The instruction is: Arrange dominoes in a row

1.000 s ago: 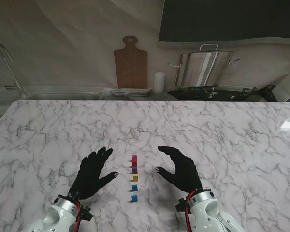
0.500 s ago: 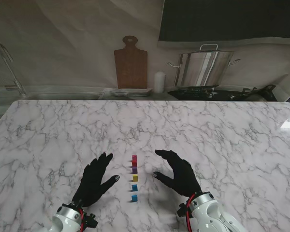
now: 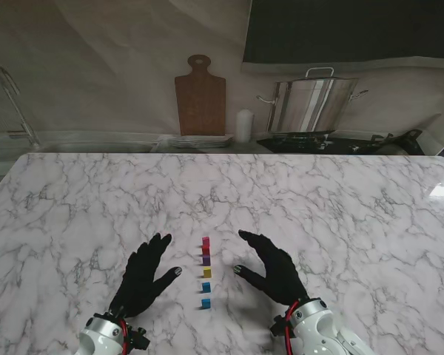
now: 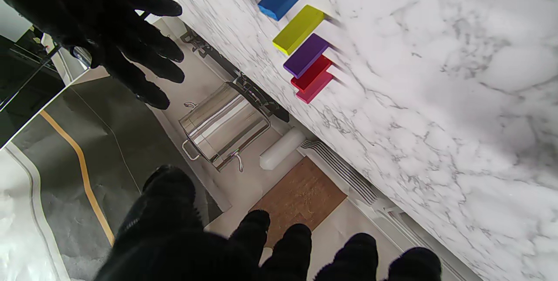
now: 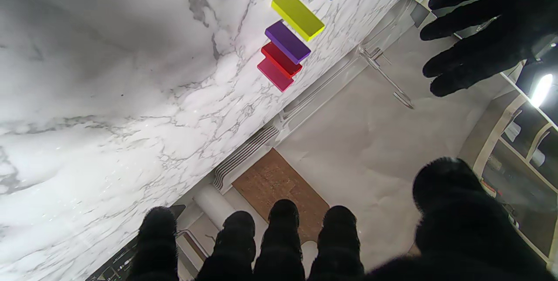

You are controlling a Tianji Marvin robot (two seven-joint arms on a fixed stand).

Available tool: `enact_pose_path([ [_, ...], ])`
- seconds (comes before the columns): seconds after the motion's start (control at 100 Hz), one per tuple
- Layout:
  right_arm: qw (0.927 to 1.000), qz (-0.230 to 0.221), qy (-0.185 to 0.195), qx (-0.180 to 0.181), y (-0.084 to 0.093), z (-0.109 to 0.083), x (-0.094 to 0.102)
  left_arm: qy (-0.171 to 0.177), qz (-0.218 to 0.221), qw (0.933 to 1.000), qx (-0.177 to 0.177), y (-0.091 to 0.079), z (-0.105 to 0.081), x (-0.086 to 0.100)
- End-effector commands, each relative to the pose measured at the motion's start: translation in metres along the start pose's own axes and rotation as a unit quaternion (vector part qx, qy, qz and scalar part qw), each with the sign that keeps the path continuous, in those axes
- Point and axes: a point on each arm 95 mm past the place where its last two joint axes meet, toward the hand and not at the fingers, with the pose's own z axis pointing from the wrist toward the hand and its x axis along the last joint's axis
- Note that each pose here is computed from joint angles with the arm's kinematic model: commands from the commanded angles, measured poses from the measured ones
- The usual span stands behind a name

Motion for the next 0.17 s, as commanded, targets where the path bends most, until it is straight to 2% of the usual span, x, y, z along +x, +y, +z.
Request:
enact_pose_path([
  [0.0,1.0,0.001,0.005,0.001,-0.0012,-0.004,0.0026,0.005,-0.007,0.9999,-0.007,0.0024,-0.0035,0.0042],
  [0.16,0.9999,0.006,0.01,-0.009,-0.0002,-0.007,0.0038,0.009,-0.006,0.9999,-0.003,0.0019,-0.0056,0.0064],
])
